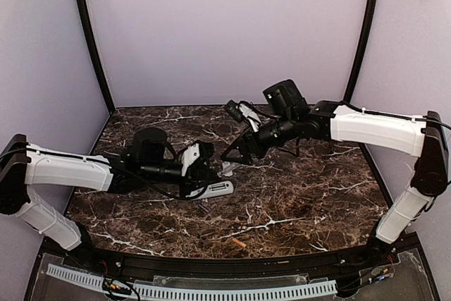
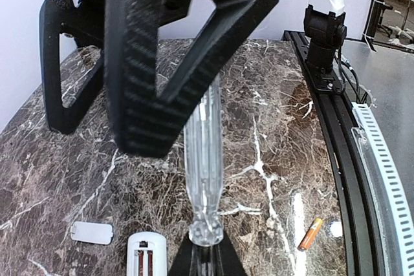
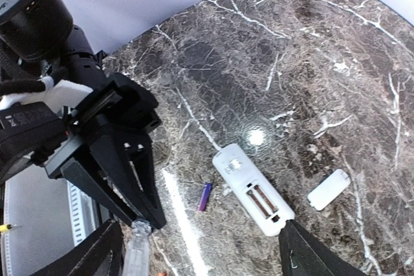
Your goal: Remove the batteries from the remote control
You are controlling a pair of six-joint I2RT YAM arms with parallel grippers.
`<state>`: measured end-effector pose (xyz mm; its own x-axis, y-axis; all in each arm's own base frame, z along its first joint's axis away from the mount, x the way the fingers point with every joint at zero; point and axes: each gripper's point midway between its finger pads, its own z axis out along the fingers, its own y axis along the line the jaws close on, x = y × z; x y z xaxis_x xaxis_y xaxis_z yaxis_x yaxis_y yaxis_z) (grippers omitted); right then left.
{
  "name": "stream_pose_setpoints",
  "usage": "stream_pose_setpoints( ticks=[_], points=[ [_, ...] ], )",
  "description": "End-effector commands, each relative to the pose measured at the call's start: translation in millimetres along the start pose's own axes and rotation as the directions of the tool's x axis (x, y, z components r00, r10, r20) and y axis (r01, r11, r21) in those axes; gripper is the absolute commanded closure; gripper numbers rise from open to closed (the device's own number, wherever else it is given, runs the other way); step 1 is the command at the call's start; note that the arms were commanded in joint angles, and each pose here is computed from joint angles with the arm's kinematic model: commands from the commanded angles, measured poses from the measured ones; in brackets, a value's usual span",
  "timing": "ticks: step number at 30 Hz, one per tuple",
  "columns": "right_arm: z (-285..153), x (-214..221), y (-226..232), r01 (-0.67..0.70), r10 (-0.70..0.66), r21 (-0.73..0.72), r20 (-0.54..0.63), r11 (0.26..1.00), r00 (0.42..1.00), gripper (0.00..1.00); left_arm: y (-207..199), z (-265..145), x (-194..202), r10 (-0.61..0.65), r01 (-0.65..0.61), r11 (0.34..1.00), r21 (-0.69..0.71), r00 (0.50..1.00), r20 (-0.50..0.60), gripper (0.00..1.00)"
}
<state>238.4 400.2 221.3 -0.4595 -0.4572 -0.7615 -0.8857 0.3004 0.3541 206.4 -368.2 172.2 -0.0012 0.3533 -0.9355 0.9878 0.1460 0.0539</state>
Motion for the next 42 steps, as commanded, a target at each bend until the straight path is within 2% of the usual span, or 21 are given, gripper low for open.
stream_pose_setpoints(
  ticks=[1, 3, 5, 9, 12, 21, 29, 34, 42],
  points=[
    [-14, -26, -18, 0.02, -0.027, 0.09, 0.071, 0.996, 0.997, 0.12, -5, -16, 5, -0.03, 0.029, 0.999, -0.034, 0.999, -0.015, 1.0],
    [-21, -29, -28, 0.006, -0.018, 0.138, 0.087, 0.99, 0.996, 0.1, -4, -21, 4, -0.044, 0.043, 0.998, -0.054, 0.999, -0.007, 1.0],
    [-30, -31, -37, -0.017, -0.003, 0.189, 0.106, 0.982, 0.994, 0.02, -4, -27, 4, -0.064, 0.064, 0.995, -0.077, 0.998, 0.0, 1.0],
    [-50, -30, -59, -0.078, 0.033, 0.295, 0.156, 0.952, 0.987, 0.01, 0, -38, 11, -0.11, 0.109, 0.984, -0.138, 0.994, 0.004, 1.0],
    [-66, -23, -82, -0.14, 0.062, 0.409, 0.198, 0.902, 0.978, 0.01, 4, -47, 15, -0.154, 0.151, 0.969, -0.196, 0.988, 0.004, 0.99],
    [-101, -24, -111, -0.191, 0.008, 0.578, 0.303, 0.793, 0.953, 0.01, 16, -83, 32, -0.24, 0.229, 0.9, -0.371, 0.971, 0.016, 0.99],
    [-96, -19, -122, -0.184, 0.011, 0.594, 0.283, 0.783, 0.959, 0.01, 34, -116, 71, -0.438, 0.398, 0.718, -0.571, 0.896, 0.074, 1.0],
    [-94, -3, -126, -0.212, 0.048, 0.605, 0.275, 0.767, 0.96, 0.01, 38, -128, 102, -0.566, 0.48, 0.585, -0.653, 0.819, 0.095, 1.0],
    [-98, 30, -131, -0.251, 0.105, 0.636, 0.258, 0.73, 0.96, 0.01, 36, -143, 140, -0.69, 0.503, 0.429, -0.75, 0.718, 0.088, 1.0]
  ],
)
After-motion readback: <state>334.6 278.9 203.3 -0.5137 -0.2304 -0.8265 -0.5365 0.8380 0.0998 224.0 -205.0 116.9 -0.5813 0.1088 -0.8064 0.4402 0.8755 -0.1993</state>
